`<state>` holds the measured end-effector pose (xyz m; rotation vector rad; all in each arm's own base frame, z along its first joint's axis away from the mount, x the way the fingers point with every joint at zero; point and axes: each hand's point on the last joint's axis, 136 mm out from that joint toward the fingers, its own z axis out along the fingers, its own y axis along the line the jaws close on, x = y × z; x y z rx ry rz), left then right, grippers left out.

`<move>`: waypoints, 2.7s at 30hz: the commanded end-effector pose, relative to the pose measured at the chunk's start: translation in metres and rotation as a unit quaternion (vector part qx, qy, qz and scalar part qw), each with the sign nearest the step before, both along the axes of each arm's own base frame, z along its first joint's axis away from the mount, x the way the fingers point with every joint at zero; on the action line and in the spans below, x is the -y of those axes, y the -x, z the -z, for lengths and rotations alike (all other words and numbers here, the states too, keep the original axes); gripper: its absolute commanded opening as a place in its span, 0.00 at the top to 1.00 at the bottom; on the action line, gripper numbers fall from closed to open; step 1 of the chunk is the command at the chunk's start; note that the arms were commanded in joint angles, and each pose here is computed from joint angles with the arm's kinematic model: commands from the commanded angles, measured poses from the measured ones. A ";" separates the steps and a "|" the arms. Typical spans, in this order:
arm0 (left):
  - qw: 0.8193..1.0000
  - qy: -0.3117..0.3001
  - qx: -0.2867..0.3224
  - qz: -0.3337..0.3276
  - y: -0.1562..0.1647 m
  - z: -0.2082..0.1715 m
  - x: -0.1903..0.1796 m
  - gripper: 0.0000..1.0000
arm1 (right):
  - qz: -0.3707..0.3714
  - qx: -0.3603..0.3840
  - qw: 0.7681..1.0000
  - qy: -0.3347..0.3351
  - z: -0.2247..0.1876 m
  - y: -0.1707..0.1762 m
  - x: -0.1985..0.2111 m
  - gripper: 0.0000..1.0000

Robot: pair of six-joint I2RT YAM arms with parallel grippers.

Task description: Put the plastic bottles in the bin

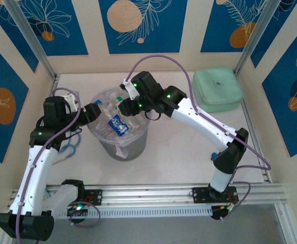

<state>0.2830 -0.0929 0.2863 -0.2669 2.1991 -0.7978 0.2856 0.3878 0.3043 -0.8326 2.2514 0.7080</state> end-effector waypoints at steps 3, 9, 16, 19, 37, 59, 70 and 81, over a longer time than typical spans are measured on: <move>1.000 0.012 0.006 0.012 -0.004 -0.002 0.007 0.31 | -0.031 -0.024 0.999 -0.003 -0.016 0.024 0.000 0.50; 1.000 -0.025 -0.013 -0.007 -0.003 0.008 -0.003 0.31 | -0.005 0.043 0.999 -0.032 -0.074 0.014 0.035 0.37; 0.999 -0.027 -0.012 -0.011 -0.005 0.010 -0.001 0.31 | 0.091 0.072 0.993 -0.037 -0.085 -0.014 0.115 0.26; 0.999 -0.029 -0.018 -0.014 -0.008 0.017 0.000 0.31 | 0.145 0.041 0.988 -0.021 -0.063 -0.032 0.155 0.24; 0.998 -0.044 -0.027 0.021 0.006 0.026 0.008 0.25 | 0.215 -0.190 0.947 0.143 0.167 -0.197 0.187 0.02; 0.997 -0.038 -0.043 0.043 0.005 0.035 0.015 0.27 | 0.238 -0.217 0.942 0.093 0.193 -0.210 0.190 0.52; 0.997 -0.008 -0.044 0.062 -0.001 0.034 0.034 0.28 | 0.253 -0.144 0.956 -0.048 0.060 -0.150 0.225 0.54; 0.993 -0.012 -0.029 0.111 -0.005 0.037 0.096 0.29 | 0.156 -0.033 0.951 -0.264 -0.098 -0.010 0.197 0.67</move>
